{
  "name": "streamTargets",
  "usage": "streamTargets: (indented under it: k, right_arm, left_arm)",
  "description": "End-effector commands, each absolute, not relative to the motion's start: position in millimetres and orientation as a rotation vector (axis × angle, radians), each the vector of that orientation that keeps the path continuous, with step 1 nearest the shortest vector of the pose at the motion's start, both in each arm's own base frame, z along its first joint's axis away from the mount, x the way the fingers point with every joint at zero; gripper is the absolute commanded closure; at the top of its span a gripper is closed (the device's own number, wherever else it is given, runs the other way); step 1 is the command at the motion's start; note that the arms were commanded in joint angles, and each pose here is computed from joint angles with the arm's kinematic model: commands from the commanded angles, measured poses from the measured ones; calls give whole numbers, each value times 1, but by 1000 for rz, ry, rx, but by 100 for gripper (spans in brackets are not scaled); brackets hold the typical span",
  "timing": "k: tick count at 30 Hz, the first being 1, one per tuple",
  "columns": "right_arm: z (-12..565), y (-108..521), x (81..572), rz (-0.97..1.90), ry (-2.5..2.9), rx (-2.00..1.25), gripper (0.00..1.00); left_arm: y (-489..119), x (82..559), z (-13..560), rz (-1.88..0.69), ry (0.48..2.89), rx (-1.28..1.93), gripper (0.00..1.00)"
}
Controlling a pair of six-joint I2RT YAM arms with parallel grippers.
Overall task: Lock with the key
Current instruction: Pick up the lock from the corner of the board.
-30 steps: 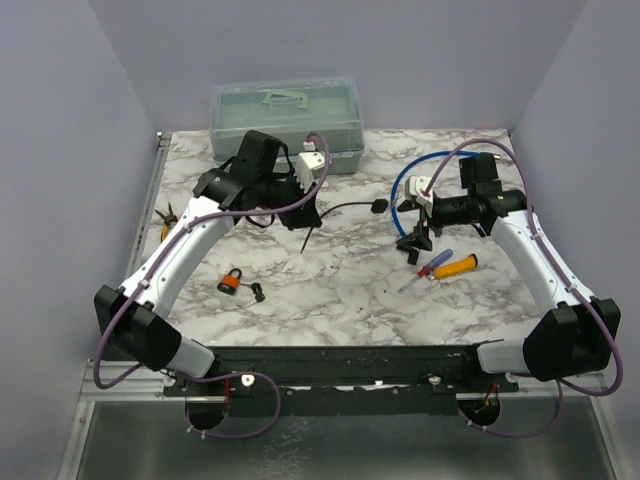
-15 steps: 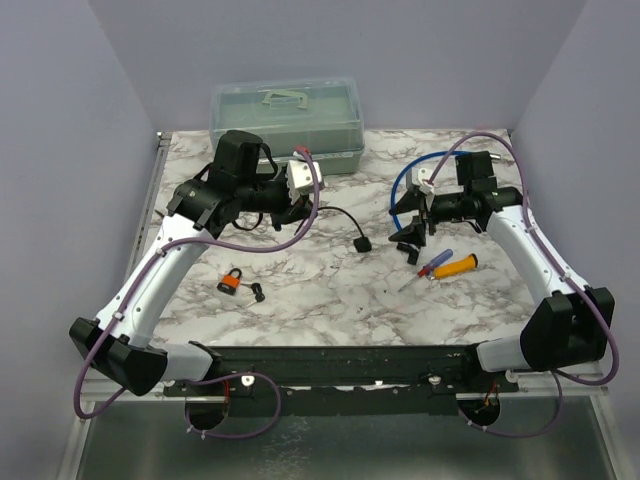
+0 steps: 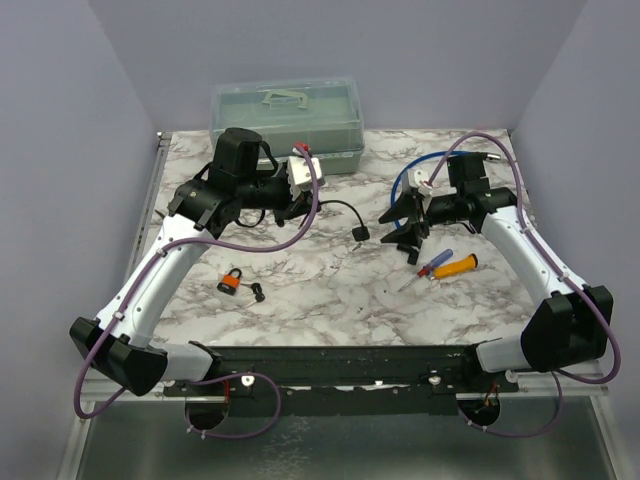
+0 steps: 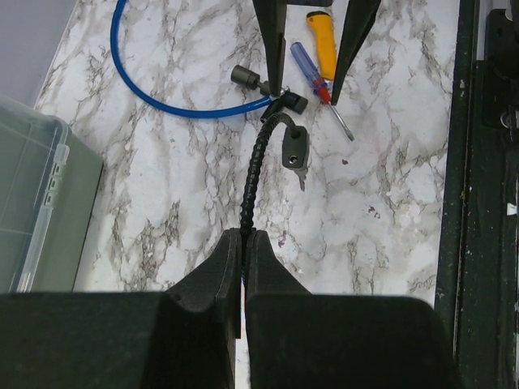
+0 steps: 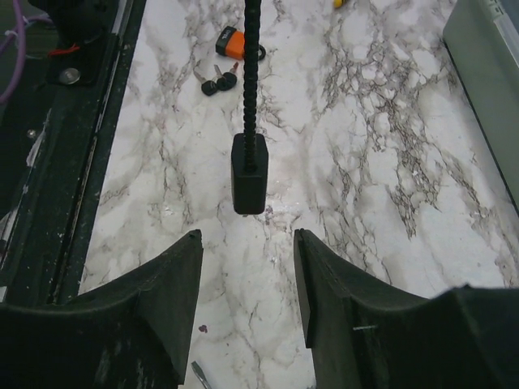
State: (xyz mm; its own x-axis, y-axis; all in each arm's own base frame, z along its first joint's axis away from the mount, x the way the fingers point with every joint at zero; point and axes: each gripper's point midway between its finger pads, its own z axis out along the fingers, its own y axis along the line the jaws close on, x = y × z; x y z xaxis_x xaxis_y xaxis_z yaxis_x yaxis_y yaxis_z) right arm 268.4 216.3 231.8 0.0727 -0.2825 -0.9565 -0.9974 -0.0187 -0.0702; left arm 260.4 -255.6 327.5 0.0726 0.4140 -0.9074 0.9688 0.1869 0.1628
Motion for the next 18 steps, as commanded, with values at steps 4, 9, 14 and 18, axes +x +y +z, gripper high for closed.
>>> streamTargets:
  k: [4, 9, 14, 18]
  right_arm:
    - [239, 230, 261, 1092, 1304, -1452, 47]
    - [239, 234, 260, 1104, 1300, -1453, 53]
    - [241, 235, 258, 1117, 1297, -1446, 61]
    - [242, 237, 257, 1126, 1293, -1445, 64]
  left_arm:
    - [-260, 255, 347, -749, 1422, 1358, 100]
    - [-260, 257, 351, -744, 1413, 1349, 100]
    - [-262, 261, 353, -742, 1419, 1331, 100]
    - [-263, 261, 353, -758, 1428, 1313, 100]
